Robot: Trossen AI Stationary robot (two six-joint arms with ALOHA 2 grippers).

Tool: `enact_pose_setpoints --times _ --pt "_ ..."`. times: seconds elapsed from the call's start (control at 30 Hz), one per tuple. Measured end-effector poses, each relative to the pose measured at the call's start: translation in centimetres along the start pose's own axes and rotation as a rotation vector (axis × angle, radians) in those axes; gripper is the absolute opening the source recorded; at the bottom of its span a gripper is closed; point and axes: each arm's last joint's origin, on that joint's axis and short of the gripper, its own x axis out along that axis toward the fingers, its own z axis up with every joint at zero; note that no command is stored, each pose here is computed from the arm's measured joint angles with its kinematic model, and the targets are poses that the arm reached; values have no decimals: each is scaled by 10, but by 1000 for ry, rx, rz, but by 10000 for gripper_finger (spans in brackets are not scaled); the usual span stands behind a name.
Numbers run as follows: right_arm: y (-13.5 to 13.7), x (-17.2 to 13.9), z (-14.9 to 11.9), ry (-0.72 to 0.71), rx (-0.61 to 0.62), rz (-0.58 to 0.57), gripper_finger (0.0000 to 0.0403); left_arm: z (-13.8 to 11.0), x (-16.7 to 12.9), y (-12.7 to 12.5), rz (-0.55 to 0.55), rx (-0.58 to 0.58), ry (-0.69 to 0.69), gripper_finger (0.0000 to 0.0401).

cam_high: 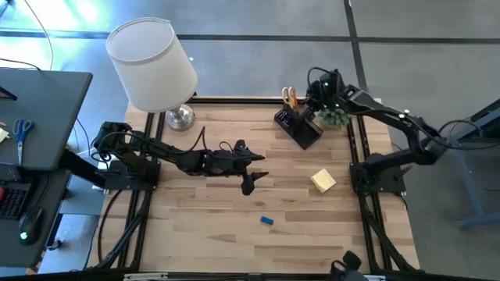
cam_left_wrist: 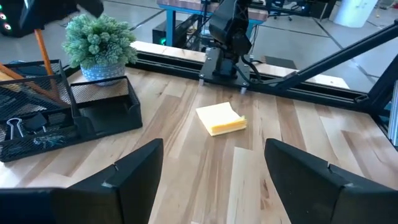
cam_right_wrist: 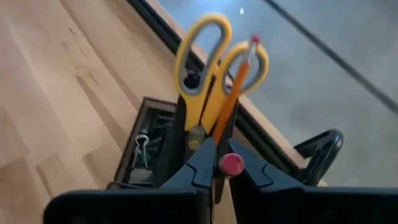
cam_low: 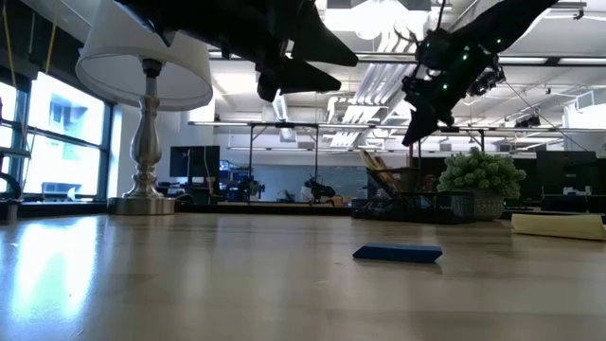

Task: Pick and place office supplies into organizer
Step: Put the orange pencil into the desk organizer, then put the blue eraser into the desk organizer

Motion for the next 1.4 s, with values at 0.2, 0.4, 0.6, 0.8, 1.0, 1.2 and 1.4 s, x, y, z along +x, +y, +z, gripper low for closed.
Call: enact_pose_setpoints --times 0.2,0.4,0.6,0.8,1.0,1.2,1.4 --pt "-8 22 -3 29 20 12 34 0 0 0 0 0 0 271" --pt "-8 26 -3 17 24 45 69 -1 0 0 1 3 10 271" --pt "-5 0 3 -55 1 63 110 -3 0 1 4 8 29 271" --pt "5 -59 12 -212 -35 57 143 -3 0 0 -13 9 33 271" --pt "31 -117 2 -309 -43 147 161 -3 0 -1 -59 13 42 271" --pt "62 -141 -25 -153 -45 356 158 -4 -1 -6 -210 41 67 271" --pt "95 -137 -41 -32 -124 454 143 -8 -7 -26 -295 141 68 271"
